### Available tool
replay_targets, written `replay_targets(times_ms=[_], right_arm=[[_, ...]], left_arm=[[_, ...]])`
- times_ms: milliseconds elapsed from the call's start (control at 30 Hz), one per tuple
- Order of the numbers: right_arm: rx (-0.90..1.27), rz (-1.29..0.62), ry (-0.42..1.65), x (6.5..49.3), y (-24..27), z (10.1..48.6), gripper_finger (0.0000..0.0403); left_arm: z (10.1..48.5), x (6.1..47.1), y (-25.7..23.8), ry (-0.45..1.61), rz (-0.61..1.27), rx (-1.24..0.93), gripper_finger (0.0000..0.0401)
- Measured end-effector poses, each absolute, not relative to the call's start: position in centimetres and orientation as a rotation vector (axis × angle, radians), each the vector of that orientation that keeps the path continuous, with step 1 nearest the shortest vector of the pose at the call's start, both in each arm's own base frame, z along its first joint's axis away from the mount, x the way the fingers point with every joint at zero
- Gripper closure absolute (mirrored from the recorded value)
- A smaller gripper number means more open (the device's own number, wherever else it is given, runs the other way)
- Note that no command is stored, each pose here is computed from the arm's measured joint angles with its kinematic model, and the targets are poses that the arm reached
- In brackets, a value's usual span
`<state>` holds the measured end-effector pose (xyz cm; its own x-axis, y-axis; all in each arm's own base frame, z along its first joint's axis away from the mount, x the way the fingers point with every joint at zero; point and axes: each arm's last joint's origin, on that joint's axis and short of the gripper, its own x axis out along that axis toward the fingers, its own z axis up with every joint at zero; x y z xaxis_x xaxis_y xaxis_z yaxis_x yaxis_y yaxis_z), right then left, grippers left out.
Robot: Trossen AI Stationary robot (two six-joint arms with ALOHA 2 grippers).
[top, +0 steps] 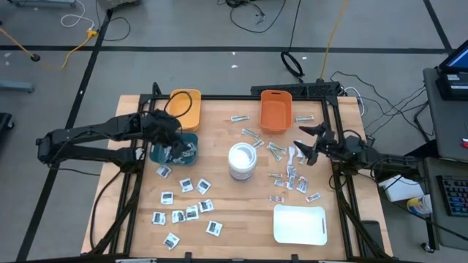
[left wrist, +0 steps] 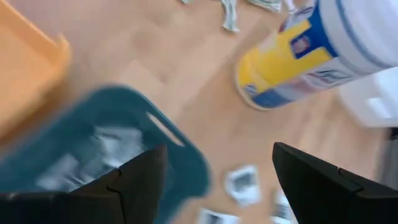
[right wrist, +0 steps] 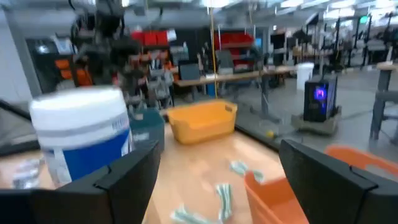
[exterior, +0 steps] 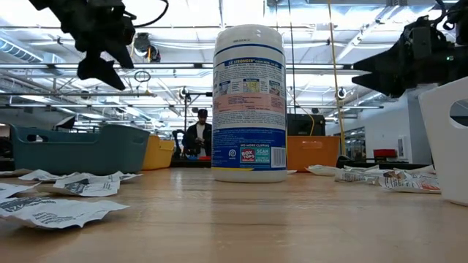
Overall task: Pick & Place First Aid Supplies
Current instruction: Put the black pad into the yellow bin
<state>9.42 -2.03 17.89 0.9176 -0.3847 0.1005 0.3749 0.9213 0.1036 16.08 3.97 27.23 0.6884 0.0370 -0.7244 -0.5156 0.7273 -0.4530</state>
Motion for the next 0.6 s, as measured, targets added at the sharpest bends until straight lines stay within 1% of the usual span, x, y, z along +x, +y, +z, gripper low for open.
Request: replay_targets(times_ms=[133, 200, 400, 600], right_arm=[[0.084, -0.390, -0.145, 9.4, -2.0, 18.1, 0.0079], [0.084, -0.390, -0.142, 9.4, -2.0, 18.1, 0.0078], [0.084, -0.389, -0.145, 9.4, -2.0, 18.1, 0.0078], [0.084, -0.389, -0.147, 9.4, -2.0, 18.1, 0.0076]], left_arm=[[27.2, 16.4, 3.0, 0.788, 0.276, -0.908, 0.0117], [27.1, 16.7, 2.2, 0.821, 0.242, -0.972, 0.0126], [26.9, 17.4, -0.7, 0.887, 0.156, -1.004, 0.0154], [28.1, 19.0, -3.2, 0.915, 0.185, -0.957, 0.0158]])
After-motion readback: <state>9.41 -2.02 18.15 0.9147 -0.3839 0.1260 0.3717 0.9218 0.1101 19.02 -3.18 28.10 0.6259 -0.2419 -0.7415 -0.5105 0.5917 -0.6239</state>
